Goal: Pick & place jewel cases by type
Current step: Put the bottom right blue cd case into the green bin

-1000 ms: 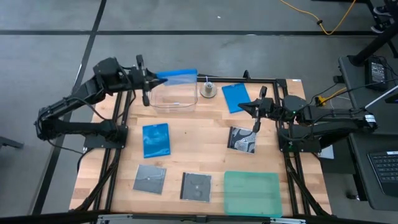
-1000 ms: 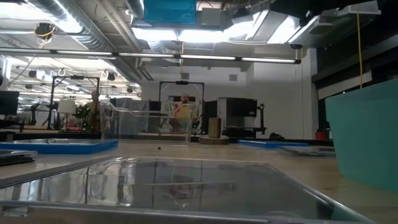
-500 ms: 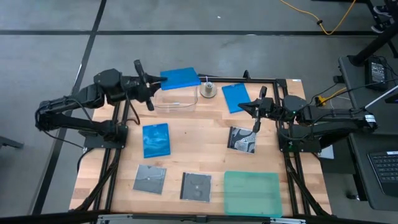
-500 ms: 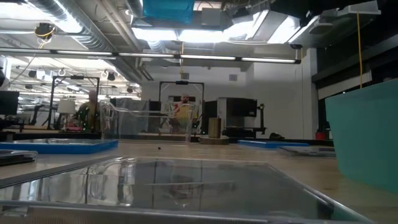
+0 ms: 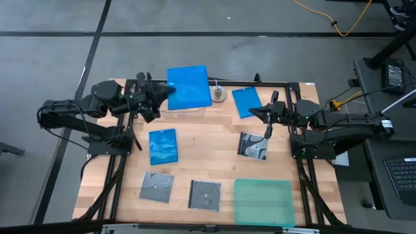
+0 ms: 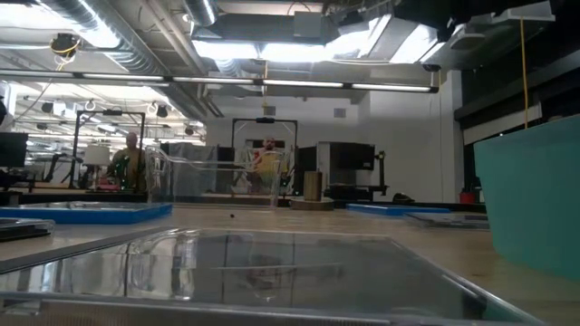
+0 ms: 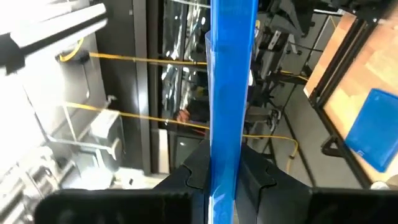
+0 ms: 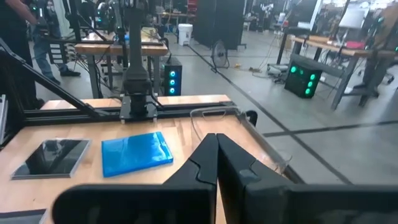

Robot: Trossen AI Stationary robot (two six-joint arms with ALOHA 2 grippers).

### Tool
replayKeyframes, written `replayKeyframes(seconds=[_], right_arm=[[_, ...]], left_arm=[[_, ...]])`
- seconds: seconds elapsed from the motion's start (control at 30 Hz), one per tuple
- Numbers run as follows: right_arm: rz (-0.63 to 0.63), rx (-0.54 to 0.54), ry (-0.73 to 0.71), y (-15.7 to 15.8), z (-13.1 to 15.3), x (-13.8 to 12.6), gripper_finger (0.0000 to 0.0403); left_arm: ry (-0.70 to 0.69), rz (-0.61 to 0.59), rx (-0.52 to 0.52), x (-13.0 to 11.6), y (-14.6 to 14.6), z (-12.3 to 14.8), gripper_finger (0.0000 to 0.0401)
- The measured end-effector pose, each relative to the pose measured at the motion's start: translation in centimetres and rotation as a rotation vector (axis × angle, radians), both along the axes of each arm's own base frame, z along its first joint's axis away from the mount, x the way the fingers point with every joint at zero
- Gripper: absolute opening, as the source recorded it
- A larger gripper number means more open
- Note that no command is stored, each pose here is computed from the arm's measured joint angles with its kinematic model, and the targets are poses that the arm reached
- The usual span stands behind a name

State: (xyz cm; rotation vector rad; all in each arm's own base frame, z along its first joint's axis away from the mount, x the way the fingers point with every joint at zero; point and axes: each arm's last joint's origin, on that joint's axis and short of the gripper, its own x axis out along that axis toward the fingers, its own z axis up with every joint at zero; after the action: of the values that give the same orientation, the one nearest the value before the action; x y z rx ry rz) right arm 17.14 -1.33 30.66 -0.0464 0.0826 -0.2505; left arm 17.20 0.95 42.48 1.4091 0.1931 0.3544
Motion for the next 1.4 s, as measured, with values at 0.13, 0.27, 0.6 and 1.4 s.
replayKeyframes(seconds=[0.13, 0.27, 0.6, 1.4], right_arm=[[-0.002, 0.015, 0.020, 0.0, -0.2, 0.0, 0.0006], [-0.001, 0.014, 0.020, 0.0, -0.2, 0.0, 0.0006], [-0.002, 0.014, 0.019, 0.0, -0.2, 0.0, 0.0006], [-0.001, 0.010, 0.018, 0.0, -0.2, 0.0, 0.0006]], left_arm=[[0.032, -0.012, 0.083, 0.0, -0.6, 0.0, 0.0029], [0.089, 0.007, 0.213, 0.2, -1.2, -0.1, 0.0029], [0.191, 0.055, 0.336, 1.3, -2.8, -0.8, 0.0030], [-0.046, 0.067, -0.269, 1.5, -2.0, -1.0, 0.0030]])
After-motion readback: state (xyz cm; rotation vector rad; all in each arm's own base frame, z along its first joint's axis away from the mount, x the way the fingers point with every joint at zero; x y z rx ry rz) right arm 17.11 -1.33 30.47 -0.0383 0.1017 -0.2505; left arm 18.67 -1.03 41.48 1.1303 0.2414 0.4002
